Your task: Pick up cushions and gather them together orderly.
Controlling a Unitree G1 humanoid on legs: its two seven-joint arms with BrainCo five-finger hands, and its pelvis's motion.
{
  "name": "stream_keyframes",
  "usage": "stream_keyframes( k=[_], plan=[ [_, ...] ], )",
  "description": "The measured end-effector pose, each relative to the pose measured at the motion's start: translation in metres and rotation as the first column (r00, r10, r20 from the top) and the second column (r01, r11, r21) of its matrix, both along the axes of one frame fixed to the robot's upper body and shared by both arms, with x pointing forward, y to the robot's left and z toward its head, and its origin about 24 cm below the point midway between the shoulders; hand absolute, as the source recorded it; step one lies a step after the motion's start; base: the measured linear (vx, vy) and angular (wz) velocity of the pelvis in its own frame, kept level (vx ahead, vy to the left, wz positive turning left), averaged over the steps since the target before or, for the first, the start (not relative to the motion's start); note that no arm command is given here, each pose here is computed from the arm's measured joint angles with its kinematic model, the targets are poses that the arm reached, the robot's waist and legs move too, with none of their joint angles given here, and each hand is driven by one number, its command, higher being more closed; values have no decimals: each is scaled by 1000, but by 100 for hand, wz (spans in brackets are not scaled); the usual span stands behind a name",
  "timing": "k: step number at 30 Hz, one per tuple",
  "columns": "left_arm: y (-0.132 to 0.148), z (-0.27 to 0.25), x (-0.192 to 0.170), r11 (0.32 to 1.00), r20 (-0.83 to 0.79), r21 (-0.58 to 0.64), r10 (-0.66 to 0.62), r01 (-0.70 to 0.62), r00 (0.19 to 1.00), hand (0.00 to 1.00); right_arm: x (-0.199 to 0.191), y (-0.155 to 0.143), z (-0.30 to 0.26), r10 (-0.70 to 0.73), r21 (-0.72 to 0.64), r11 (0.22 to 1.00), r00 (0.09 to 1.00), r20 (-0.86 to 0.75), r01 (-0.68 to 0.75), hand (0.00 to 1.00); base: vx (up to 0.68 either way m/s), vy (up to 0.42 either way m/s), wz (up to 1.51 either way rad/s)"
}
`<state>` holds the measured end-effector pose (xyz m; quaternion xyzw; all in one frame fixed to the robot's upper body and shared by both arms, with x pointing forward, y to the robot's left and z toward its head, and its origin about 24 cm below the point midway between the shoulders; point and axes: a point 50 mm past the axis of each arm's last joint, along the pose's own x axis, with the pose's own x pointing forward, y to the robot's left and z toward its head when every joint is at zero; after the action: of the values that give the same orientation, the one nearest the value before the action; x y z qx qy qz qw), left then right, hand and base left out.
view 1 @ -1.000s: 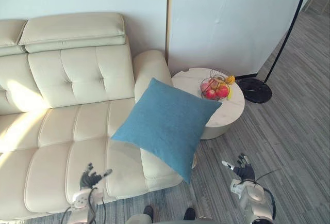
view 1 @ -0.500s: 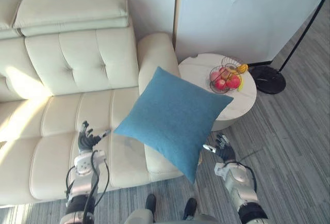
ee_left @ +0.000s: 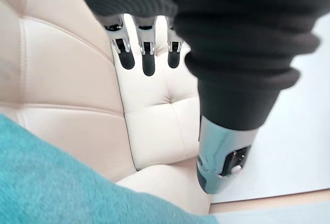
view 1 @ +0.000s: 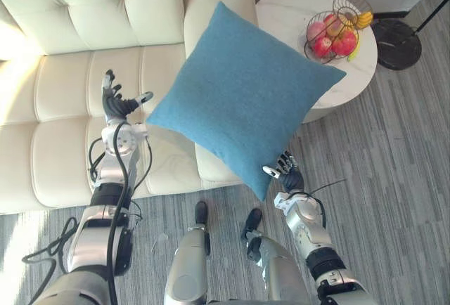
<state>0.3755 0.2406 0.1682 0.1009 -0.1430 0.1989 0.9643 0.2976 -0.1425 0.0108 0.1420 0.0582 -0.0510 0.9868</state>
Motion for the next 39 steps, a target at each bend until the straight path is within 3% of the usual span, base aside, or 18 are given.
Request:
stream_keyframes(
  k=[9,15,16,25,39],
  plan=[
    [-44,34,23,991,40,24,-135,134,990,0,20,16,35,22,25,999,993,114,-25,0,11,-24,-10],
    [-45,54,28,988,57,102,-118,112,991,0,34,24,62,23,40,999,982,189,-31,0,-8,-27,-18],
    [-46,58,28,988,64,112,-118,110,991,100,36,25,68,23,56,998,978,209,-35,100,-23,-19,-9],
    [-46,74,25,982,112,144,-139,123,984,100,55,31,119,8,149,987,938,347,-64,100,9,-2,1],
    [-67,69,8,977,238,-14,-204,214,950,100,55,23,135,-65,218,976,909,413,-29,100,60,-1,4]
  ],
)
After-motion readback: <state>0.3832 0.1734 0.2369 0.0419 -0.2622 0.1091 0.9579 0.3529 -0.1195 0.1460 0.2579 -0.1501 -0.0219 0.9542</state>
